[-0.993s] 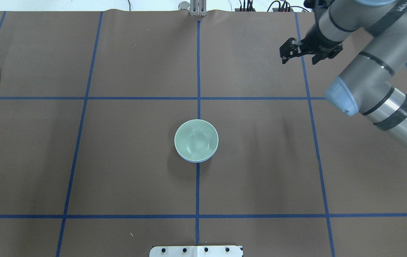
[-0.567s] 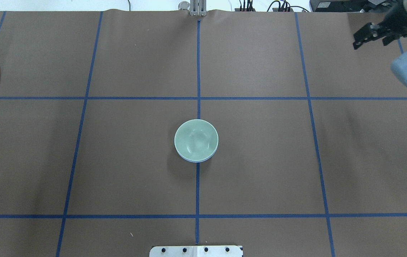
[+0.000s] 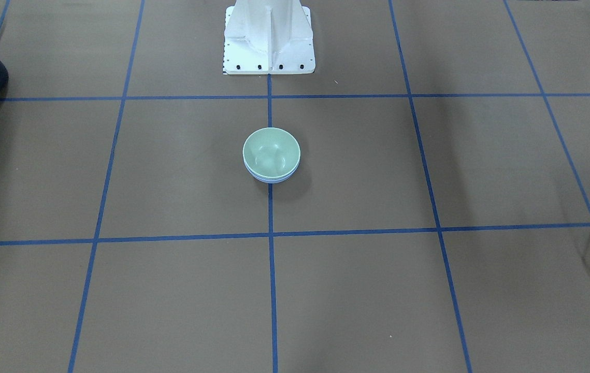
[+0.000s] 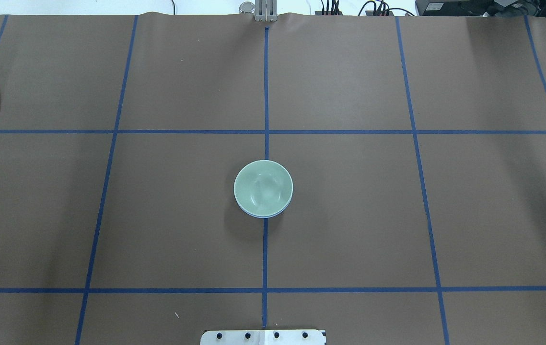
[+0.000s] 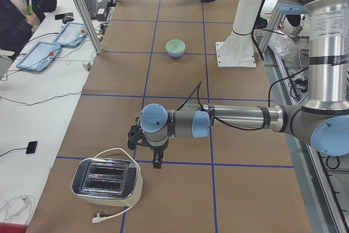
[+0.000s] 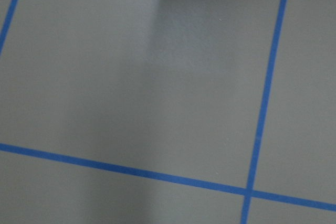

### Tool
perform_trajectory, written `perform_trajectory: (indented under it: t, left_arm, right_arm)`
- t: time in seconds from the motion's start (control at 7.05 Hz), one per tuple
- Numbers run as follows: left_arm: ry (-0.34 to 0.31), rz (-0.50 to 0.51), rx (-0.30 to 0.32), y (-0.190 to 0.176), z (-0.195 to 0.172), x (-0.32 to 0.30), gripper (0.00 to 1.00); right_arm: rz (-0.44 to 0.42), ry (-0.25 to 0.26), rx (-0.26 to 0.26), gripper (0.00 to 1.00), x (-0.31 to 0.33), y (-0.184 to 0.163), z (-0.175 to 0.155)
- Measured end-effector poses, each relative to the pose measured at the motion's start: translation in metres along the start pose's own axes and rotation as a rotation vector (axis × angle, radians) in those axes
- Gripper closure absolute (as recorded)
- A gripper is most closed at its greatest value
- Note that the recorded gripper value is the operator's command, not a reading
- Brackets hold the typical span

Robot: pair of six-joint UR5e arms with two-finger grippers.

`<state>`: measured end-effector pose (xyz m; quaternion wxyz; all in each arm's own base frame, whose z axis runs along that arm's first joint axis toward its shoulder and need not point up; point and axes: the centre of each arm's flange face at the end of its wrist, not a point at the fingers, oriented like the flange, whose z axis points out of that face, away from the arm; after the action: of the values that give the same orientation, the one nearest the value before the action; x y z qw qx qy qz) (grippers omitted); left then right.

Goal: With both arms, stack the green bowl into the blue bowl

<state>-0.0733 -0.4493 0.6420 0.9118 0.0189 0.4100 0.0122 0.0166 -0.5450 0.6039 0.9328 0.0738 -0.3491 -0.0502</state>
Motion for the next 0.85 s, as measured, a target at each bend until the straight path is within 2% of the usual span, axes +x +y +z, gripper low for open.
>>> perform_trajectory:
  t: [0.28, 0.43, 0.85]
  left_arm:
    - [-0.002, 0.000, 0.000, 0.002, 0.000, 0.000, 0.02]
    - [-0.006, -0.001, 0.000, 0.002, 0.000, -0.001, 0.02]
    - [-0.009, -0.004, -0.002, 0.003, 0.001, -0.002, 0.02]
  right_arm:
    - [0.046, 0.013, -0.029, 0.00, 0.043, 0.050, 0.010]
    - [0.062, 0.015, -0.037, 0.00, 0.052, 0.063, 0.013]
    - [0.071, 0.016, -0.043, 0.00, 0.057, 0.071, 0.015]
